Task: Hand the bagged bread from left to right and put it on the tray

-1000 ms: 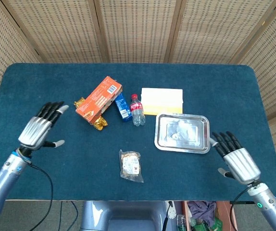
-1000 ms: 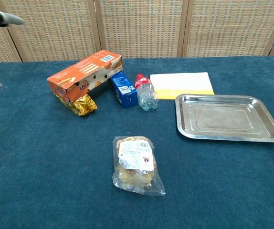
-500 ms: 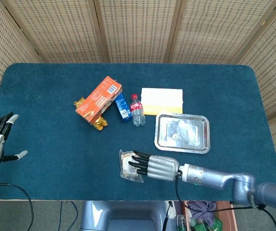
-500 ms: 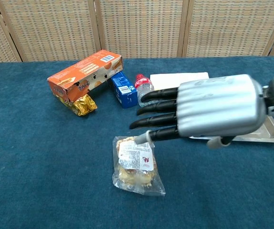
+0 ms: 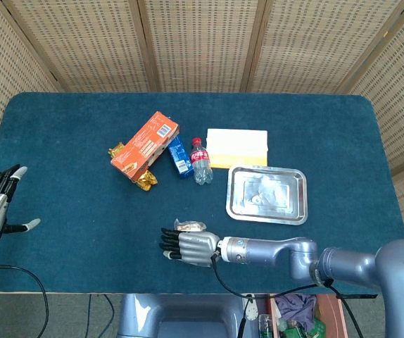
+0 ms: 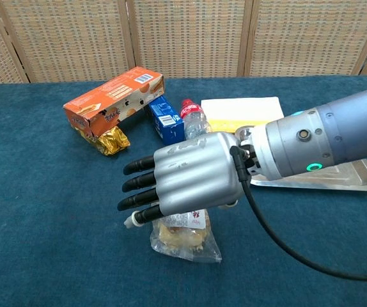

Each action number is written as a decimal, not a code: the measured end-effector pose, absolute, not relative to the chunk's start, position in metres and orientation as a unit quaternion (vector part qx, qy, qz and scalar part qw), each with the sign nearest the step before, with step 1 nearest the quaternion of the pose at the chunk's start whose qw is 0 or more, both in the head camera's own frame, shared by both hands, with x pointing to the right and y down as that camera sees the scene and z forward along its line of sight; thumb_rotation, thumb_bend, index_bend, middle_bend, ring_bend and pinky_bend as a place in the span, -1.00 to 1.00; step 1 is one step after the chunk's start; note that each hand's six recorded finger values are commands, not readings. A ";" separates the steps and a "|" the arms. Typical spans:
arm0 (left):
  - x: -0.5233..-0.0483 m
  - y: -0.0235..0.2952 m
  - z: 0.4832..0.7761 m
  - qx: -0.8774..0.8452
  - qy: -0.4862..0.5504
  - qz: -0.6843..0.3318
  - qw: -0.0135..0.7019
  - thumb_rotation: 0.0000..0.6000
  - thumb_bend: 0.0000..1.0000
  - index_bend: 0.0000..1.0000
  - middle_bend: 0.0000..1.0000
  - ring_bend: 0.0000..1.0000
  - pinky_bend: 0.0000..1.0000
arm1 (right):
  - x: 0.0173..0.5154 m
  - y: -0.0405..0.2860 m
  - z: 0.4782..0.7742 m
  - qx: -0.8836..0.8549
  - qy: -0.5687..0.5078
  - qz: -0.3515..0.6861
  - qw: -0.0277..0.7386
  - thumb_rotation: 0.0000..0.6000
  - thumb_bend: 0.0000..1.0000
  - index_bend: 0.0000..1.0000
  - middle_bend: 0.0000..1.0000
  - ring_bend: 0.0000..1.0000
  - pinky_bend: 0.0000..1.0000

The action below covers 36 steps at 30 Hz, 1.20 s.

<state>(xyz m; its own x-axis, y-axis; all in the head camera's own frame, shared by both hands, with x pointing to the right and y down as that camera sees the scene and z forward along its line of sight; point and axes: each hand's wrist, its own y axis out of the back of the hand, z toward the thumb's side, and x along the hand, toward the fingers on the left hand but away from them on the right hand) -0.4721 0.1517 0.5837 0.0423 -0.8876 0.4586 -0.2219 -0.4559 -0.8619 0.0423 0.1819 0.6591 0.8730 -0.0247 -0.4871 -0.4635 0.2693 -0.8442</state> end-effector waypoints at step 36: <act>-0.467 0.152 0.590 -0.666 0.412 -0.547 0.295 1.00 -1.00 -1.00 -1.00 -1.00 -1.00 | 0.194 0.049 0.661 -0.577 -0.046 0.468 0.667 1.00 -0.58 0.03 0.09 -0.12 0.12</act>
<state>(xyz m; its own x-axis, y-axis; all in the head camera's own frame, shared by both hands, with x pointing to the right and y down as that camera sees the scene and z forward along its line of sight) -0.4670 0.1518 0.5903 0.0627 -0.8718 0.4858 -0.2258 -0.4866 -0.8440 0.1944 0.0488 0.6607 0.5572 0.6779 -0.4795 -0.5718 -0.1055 -0.8136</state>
